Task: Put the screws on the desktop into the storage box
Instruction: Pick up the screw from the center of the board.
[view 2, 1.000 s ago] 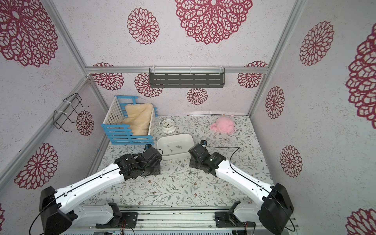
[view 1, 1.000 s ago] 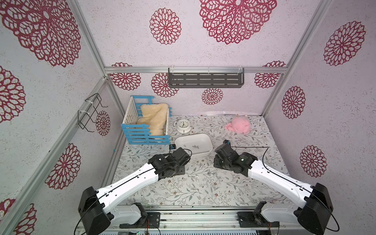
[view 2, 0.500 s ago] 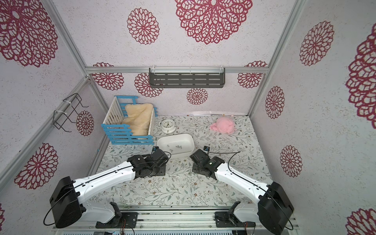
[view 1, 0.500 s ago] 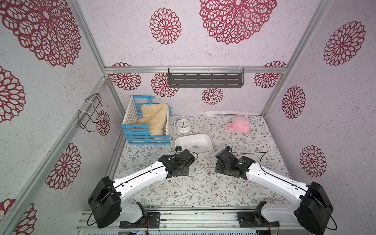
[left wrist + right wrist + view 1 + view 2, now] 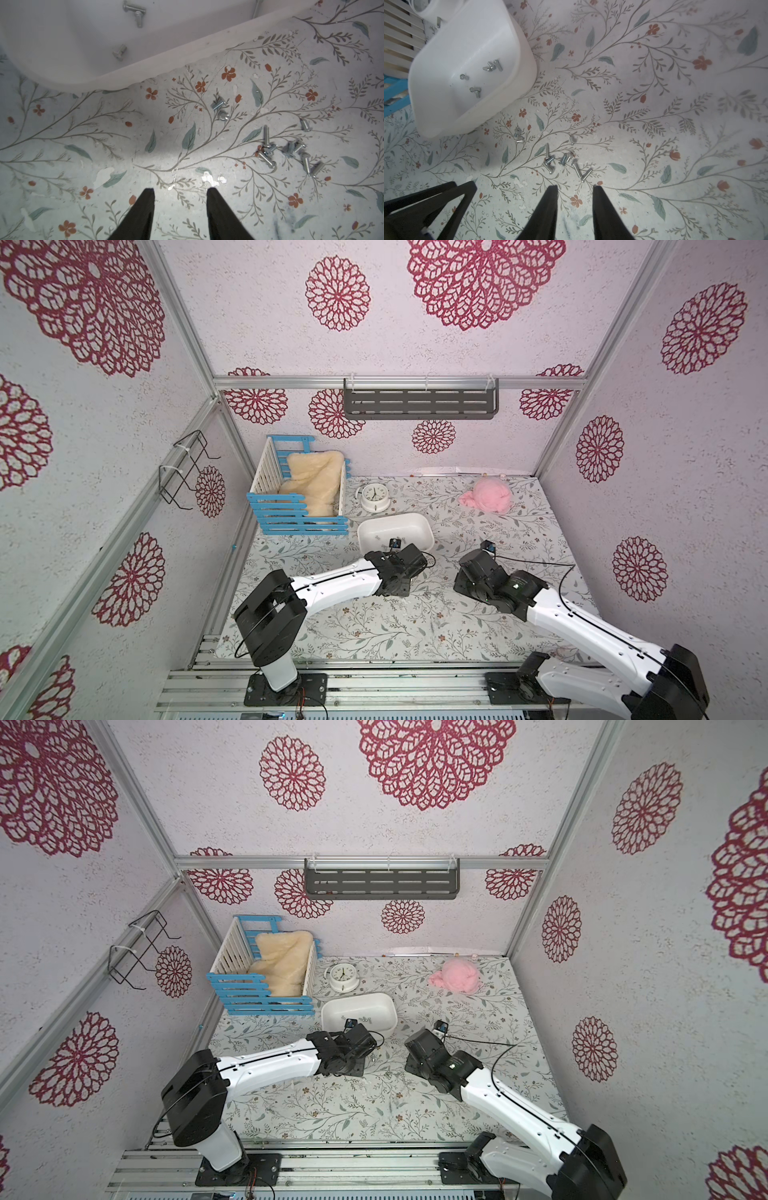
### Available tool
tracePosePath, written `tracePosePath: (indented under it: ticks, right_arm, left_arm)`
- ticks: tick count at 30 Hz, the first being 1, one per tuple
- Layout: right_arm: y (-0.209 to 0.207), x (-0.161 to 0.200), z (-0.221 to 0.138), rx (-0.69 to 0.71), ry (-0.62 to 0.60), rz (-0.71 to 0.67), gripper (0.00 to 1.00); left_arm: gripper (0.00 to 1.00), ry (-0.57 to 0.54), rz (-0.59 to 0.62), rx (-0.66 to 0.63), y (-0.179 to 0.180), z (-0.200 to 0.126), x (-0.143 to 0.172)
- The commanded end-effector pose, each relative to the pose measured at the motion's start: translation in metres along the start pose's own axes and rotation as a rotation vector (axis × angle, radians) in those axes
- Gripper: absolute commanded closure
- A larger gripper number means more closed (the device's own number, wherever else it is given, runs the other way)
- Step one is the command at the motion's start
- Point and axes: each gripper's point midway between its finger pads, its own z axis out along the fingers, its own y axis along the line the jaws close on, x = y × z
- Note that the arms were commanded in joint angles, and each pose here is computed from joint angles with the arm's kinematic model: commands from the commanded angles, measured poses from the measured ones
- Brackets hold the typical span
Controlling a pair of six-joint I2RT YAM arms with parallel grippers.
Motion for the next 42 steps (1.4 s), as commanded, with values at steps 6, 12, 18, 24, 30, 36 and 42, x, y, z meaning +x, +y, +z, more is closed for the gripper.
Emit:
tracePosePath:
  ticks: [6,12,18,24,30,36,42]
  right_arm:
    - [-0.013,-0.021,-0.012,-0.016,-0.091,0.064,0.67]
    - [-0.021,-0.023,-0.018,-0.032,-0.106,0.087,0.67]
    - [-0.026,-0.025,-0.022,-0.029,-0.109,0.086,0.67]
    - [-0.029,-0.025,-0.023,-0.023,-0.109,0.082,0.67]
    - [-0.031,-0.026,-0.022,-0.018,-0.106,0.077,0.67]
    - [-0.028,-0.027,-0.019,-0.025,-0.102,0.074,0.67]
    - [-0.025,-0.029,-0.016,-0.031,-0.097,0.066,0.67]
  left_arm:
    - [0.6,0.009,0.021,0.086,-0.048,0.021,-0.012]
    - [0.62,0.025,0.042,0.084,-0.063,0.04,-0.018]
    - [0.64,0.046,0.048,0.058,-0.065,0.059,-0.015]
    - [0.66,0.041,0.041,0.028,-0.06,0.065,-0.015]
    - [0.65,0.038,0.035,0.012,-0.054,0.065,-0.019]
    - [0.65,0.05,0.04,0.003,-0.053,0.072,-0.022]
    - [0.66,0.047,0.04,0.013,-0.055,0.073,-0.029]
